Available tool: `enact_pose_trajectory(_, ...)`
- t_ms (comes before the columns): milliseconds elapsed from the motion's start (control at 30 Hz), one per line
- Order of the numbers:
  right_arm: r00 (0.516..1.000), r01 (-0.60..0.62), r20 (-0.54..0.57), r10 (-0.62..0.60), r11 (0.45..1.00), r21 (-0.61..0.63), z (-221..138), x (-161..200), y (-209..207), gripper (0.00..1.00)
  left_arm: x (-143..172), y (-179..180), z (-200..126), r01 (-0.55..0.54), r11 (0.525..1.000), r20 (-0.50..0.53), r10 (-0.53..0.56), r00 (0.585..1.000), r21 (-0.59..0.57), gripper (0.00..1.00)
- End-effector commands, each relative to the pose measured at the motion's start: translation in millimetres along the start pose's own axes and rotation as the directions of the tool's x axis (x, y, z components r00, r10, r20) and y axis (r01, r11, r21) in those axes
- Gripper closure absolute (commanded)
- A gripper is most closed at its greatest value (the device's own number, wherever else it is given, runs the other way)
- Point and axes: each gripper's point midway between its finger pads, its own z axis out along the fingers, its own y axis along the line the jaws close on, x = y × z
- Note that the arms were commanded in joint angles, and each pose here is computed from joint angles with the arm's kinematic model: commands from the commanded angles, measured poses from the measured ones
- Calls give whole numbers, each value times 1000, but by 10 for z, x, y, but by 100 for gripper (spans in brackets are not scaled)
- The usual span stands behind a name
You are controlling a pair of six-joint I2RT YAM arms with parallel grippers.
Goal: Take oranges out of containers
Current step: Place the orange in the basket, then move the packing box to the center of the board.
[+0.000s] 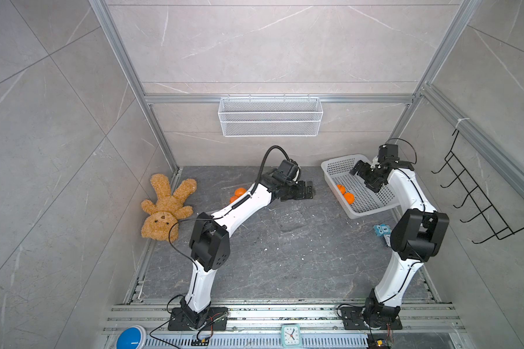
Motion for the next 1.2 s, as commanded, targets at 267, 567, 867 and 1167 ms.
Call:
enact_pose_trajectory(267,983,158,-71,-168,980,-123,-290,926,717,0,-305,955,-889,81,978,146,-53,988,-190,0)
enact_pose_trajectory(567,908,280,-271,-319,944,-173,-42,2452,895,0,-461,1584,-633,159,953,142,-125,982,-258,0)
enact_pose_trajectory(867,878,313,-359,-318,947,-73,148,3031,501,0,-516,1803,-142,167,951,69,-154,986,-259,0)
enact_pose_trajectory(1167,890,252,-374,-260,965,-73,373,3167,468,8,-468,1688,280,210,961,38,-207,978,-182,0)
